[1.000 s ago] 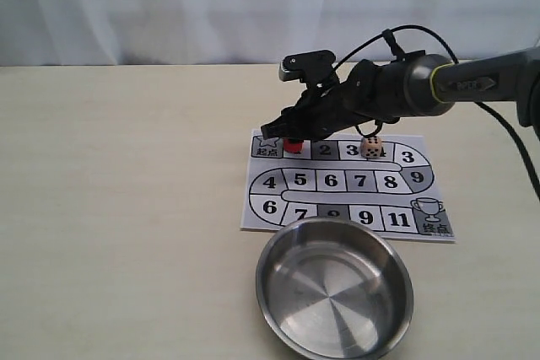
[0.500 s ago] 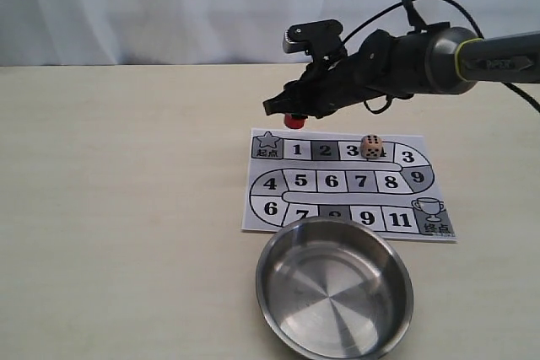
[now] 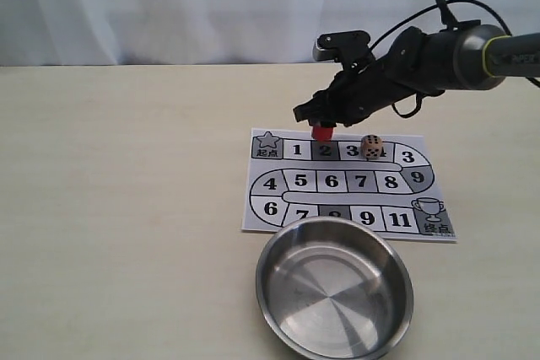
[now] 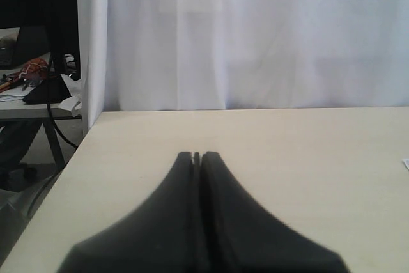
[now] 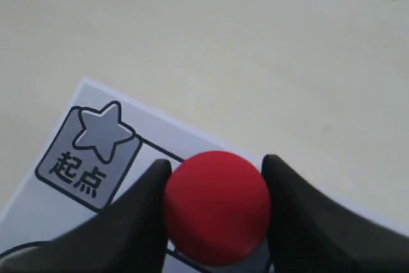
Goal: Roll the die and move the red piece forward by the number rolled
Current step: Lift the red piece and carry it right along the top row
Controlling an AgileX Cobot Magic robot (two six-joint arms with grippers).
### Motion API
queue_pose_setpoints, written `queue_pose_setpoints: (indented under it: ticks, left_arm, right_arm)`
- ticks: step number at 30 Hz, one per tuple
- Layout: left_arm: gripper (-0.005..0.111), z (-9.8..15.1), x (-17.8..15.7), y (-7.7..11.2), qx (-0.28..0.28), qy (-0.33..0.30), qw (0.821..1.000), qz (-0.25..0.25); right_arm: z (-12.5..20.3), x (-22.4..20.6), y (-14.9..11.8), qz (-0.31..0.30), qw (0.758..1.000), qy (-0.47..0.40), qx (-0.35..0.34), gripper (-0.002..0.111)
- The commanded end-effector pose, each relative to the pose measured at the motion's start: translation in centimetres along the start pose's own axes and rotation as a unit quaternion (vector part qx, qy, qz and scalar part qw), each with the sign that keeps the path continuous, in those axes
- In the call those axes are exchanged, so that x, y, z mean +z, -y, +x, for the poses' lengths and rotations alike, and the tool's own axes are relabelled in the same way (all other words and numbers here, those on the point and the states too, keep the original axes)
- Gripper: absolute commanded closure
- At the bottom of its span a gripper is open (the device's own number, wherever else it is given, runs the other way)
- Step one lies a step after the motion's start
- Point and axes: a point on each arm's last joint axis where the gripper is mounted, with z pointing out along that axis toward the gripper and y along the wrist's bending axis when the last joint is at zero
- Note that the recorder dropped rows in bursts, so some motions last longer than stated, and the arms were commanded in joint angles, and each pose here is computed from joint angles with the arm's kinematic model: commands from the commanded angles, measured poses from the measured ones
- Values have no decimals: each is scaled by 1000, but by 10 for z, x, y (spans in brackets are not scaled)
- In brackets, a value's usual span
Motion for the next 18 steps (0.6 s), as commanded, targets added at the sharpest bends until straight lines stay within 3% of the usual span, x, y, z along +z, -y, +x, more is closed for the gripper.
queue_pose_setpoints:
  ticks: [1, 12, 18]
  left_arm:
    - [107, -3, 0, 0, -1, 9, 1000, 0]
    - [107, -3, 0, 0, -1, 8, 1000, 0]
    - [107, -3, 0, 0, -1, 8, 1000, 0]
  right_arm:
    - [15, 18, 3, -1, 1000, -27, -14, 104]
    - [2, 5, 4, 12, 999, 1, -32, 104]
    - [-2, -3, 8, 30, 997, 3, -78, 104]
